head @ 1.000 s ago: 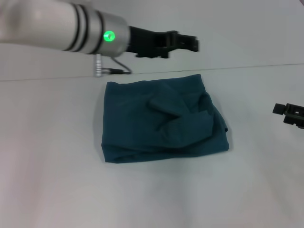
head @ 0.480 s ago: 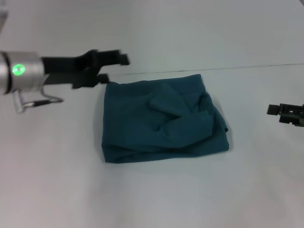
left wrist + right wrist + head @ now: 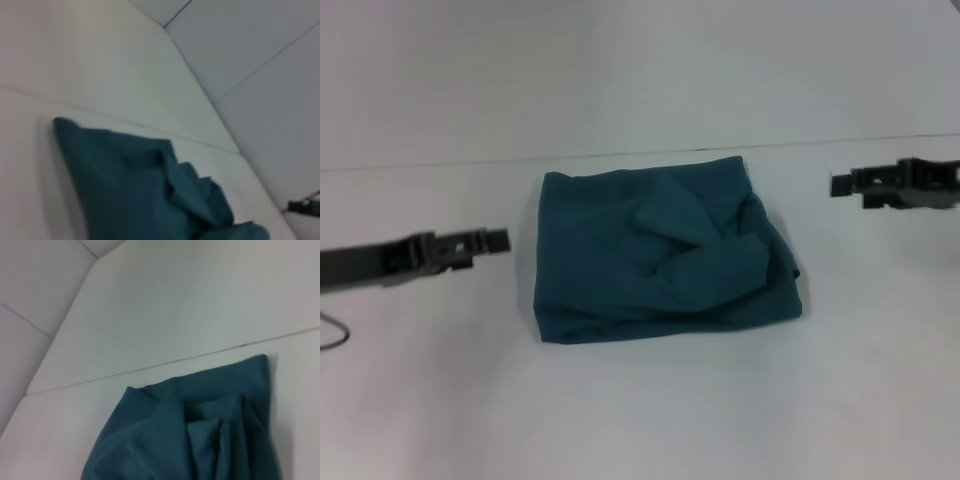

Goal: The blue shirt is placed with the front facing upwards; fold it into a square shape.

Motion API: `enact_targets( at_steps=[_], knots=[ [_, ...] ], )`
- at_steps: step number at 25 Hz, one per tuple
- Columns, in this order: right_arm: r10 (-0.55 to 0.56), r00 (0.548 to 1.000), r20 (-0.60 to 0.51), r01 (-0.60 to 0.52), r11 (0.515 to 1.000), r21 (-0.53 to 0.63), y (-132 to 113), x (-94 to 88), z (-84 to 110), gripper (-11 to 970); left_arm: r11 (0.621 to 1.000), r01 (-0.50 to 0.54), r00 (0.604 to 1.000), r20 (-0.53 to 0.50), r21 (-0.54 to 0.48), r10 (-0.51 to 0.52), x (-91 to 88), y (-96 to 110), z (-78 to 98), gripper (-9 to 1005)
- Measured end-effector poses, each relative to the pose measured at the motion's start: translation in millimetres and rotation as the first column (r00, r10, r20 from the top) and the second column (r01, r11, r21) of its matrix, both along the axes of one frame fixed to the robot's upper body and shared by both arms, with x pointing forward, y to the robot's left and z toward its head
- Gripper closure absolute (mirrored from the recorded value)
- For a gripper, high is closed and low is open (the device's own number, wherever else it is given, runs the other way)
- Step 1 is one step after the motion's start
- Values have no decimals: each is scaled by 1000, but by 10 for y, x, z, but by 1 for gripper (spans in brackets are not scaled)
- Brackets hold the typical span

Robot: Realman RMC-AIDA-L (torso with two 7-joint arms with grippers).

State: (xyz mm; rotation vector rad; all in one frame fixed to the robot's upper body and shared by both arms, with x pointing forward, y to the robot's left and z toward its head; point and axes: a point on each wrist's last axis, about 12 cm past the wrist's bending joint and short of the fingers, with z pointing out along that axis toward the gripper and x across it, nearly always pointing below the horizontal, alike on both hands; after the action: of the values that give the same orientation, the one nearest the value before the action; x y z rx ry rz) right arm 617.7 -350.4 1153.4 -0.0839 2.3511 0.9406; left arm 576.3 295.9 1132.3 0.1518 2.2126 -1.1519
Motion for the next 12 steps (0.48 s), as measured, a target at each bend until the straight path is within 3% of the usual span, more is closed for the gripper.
enact_targets(
  at_steps=[7,12],
  knots=[
    [118,993,18,-114,984,-140,567,407,407,172,999,-34,998,-50,19,35,-209,167,-162,121],
    [196,979,58,-177,953,-245,1042,595,509,175,998,-62,996,-60,0,62,-296,250,-187,123]
  ],
)
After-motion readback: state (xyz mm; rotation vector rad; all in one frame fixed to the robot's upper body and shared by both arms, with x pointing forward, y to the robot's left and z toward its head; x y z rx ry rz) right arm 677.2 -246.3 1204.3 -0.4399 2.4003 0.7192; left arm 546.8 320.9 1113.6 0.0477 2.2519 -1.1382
